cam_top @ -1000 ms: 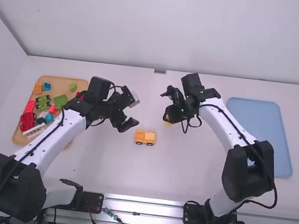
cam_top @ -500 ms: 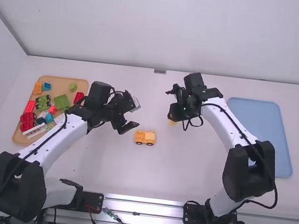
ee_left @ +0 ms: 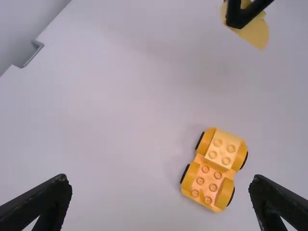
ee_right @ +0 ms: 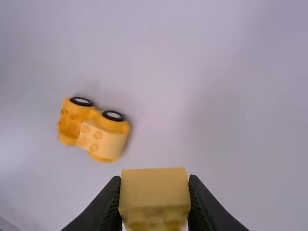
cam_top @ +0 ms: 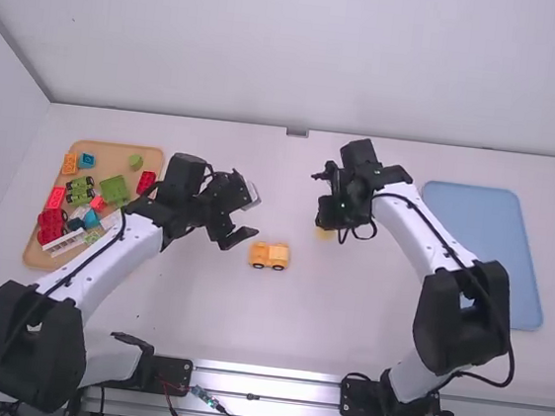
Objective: Assemble lego blocks to make yellow taxi
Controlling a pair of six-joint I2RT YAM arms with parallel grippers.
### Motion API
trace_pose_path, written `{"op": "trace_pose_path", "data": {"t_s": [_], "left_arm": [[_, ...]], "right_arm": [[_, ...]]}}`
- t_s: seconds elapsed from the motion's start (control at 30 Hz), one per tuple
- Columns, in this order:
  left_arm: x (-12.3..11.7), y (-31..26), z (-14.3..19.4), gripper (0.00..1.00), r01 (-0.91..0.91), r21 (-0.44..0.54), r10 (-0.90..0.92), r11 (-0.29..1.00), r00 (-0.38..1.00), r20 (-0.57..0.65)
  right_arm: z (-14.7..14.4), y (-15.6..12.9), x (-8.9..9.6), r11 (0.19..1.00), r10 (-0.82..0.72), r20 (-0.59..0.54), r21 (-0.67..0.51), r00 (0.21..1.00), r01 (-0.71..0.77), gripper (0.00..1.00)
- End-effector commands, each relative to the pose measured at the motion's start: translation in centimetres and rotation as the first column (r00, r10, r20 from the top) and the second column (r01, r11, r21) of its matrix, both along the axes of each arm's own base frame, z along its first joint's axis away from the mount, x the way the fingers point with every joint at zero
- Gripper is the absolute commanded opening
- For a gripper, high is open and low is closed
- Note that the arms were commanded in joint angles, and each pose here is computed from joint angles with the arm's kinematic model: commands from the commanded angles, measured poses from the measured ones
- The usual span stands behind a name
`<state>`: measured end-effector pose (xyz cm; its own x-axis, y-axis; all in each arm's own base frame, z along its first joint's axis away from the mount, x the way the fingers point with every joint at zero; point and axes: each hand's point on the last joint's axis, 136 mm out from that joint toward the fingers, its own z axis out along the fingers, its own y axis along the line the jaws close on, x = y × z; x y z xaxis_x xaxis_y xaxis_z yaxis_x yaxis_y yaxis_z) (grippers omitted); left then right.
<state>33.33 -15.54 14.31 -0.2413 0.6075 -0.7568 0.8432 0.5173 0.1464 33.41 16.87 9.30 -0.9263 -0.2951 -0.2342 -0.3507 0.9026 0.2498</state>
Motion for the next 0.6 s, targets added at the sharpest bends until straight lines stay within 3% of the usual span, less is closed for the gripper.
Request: {"op": "trace_pose_path", "data": {"t_s": [0.0,0.33,0.57], "left_arm": [[-0.4,-0.2,0.0,0.99,0.019,-0.009,-0.019,1.000,1.000,0.003],[-0.4,-0.2,0.1,0.99,0.014,-0.014,-0.014,1.000,1.000,0.001],[-0.5,-0.1,-0.1,0.99,0.003,-0.018,-0.003,1.000,1.000,-0.015]], "right_arm": [[-1.0,-1.5,-1.0,0.993,-0.094,-0.025,-0.073,0.995,0.092,0.15],[-5.3,-2.6,-3.0,0.982,-0.147,-0.170,-0.140,0.974,0.124,0.13],[-7.4,-2.4,-2.7,0.976,-0.143,-0.287,-0.198,0.947,0.087,0.09]]}}
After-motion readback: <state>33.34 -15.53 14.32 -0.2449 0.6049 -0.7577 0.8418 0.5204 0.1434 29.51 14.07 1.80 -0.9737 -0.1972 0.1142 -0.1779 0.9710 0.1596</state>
